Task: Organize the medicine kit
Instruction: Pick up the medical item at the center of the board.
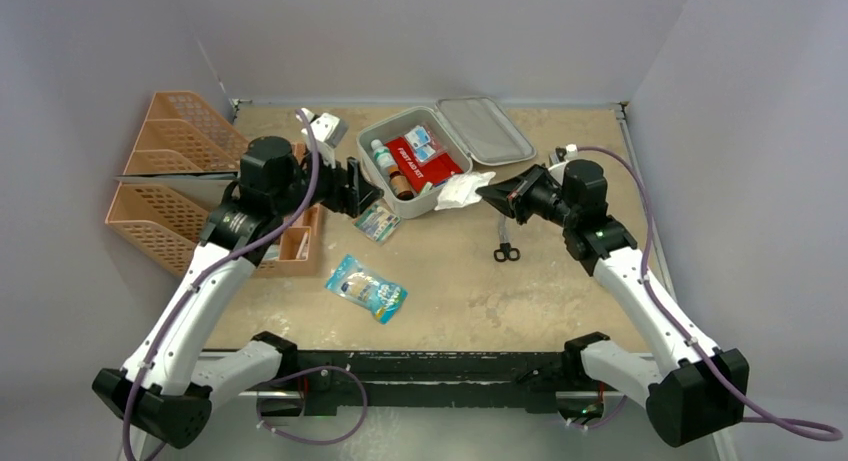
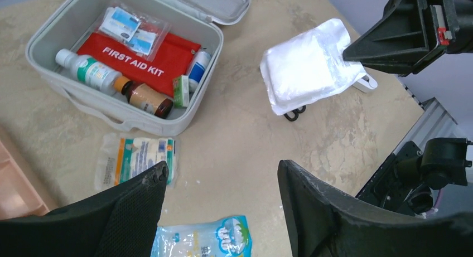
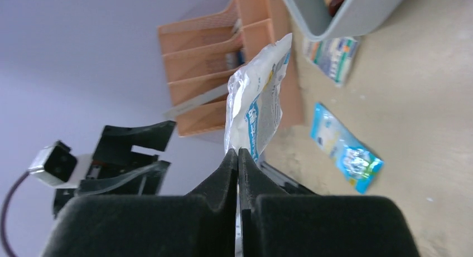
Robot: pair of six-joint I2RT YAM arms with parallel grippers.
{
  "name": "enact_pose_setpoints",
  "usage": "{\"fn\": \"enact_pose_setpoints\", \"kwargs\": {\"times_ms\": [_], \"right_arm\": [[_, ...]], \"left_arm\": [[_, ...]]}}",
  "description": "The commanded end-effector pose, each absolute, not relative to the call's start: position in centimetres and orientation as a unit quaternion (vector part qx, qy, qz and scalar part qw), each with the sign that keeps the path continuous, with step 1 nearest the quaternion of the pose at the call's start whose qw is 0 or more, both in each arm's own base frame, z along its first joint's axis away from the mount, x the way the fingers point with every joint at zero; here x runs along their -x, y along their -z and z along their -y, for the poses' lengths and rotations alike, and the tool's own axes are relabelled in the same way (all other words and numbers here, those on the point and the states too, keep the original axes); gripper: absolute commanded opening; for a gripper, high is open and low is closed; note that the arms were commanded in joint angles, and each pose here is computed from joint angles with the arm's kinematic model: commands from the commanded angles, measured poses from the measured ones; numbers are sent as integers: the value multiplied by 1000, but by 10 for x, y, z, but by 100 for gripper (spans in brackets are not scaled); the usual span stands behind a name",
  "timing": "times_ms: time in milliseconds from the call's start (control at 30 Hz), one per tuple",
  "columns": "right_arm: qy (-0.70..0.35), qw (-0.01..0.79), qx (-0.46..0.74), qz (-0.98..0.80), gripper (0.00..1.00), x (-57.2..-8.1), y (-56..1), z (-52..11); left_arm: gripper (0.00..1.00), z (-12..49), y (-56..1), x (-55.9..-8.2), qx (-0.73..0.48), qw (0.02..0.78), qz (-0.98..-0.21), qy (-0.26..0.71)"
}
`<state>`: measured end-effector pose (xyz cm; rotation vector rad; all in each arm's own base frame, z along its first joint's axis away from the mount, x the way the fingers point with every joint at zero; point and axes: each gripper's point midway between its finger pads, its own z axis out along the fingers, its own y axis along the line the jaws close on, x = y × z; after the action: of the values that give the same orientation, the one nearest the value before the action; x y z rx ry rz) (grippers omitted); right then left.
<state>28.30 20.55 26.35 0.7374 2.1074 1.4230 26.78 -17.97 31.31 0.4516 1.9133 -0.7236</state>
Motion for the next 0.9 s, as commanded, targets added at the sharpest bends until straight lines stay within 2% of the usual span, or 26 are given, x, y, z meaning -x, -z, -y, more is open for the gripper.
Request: {"fn": "enact_pose_setpoints", "kwargs": {"times_ms": [0,233,367,433,567,767,867], "right_arm": [[-608,229,-284,-705,0,-286,-308,-217],[-639,201,-293,-682,0,-286,-311,-222],[-652,191,-293,-673,0,-286,-309,-224],[-657,188,-292,-669,0,-286,-310,-225],[-663,177,-295,-665,0,-286,-307,-226],[-661,174,-302,-665,0,-286,-303,-225],[-661,171,-301,-665,0,-286,-304,-226]], "left_arm": [[68,208,-344,-275,-251,530,-748,310],[65,245,-337,-286,-348,537,-712,288],[50,266,-331,-283,-422,553,-654,298],[48,273,-330,-282,-444,562,-629,303],[53,288,-322,-276,-494,559,-587,314],[67,311,-302,-269,-571,566,-526,277],[69,318,-297,-277,-578,577,-520,251]]}}
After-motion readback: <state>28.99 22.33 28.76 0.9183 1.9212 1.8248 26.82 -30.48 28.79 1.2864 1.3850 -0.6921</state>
